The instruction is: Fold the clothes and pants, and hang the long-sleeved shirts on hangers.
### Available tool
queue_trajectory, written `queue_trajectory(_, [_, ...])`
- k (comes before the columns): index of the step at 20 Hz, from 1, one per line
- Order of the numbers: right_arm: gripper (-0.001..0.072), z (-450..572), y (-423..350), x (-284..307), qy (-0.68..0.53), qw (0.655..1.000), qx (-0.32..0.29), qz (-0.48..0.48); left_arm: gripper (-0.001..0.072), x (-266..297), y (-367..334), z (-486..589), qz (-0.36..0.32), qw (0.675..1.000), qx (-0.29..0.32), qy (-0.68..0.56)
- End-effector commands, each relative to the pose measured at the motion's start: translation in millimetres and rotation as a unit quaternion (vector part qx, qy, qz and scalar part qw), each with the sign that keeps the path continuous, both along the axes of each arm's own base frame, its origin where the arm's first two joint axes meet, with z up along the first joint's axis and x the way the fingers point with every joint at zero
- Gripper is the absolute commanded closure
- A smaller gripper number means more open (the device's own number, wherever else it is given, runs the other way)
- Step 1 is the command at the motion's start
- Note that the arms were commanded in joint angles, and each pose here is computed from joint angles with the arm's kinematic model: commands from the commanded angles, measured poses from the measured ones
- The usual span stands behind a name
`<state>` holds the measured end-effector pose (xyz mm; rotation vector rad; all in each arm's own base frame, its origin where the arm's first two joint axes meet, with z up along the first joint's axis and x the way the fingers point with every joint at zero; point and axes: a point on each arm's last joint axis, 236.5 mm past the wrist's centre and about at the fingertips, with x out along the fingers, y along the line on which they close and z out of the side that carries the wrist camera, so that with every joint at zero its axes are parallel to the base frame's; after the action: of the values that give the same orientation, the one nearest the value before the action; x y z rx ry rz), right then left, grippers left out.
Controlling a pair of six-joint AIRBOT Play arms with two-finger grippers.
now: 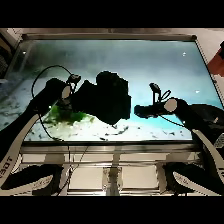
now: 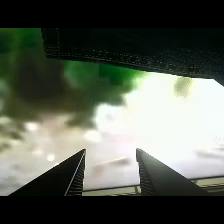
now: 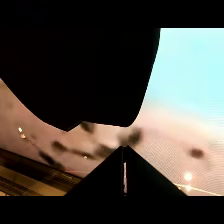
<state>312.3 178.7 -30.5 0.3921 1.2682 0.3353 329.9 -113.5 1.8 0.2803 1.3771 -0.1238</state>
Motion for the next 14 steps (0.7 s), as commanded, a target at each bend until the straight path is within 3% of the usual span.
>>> queue_trajectory(1, [0.0679,-1,0,-2,0.004,1.0,0.0,0.003,0.0362,0,0,0,0.001,1.0,0.0,0.0])
queue_trajectory(9, [0.0679,-1,1,-6,0.012,1.0,0.0,0.009,0.0361,0,0,0,0.001,1.0,0.0,0.0])
queue_trajectory(14, [0.0679,20,-2,30,-0.036,0.999,-0.03,0.028,0.0361,20,-10,3,-0.007,0.999,-0.019,-0.041])
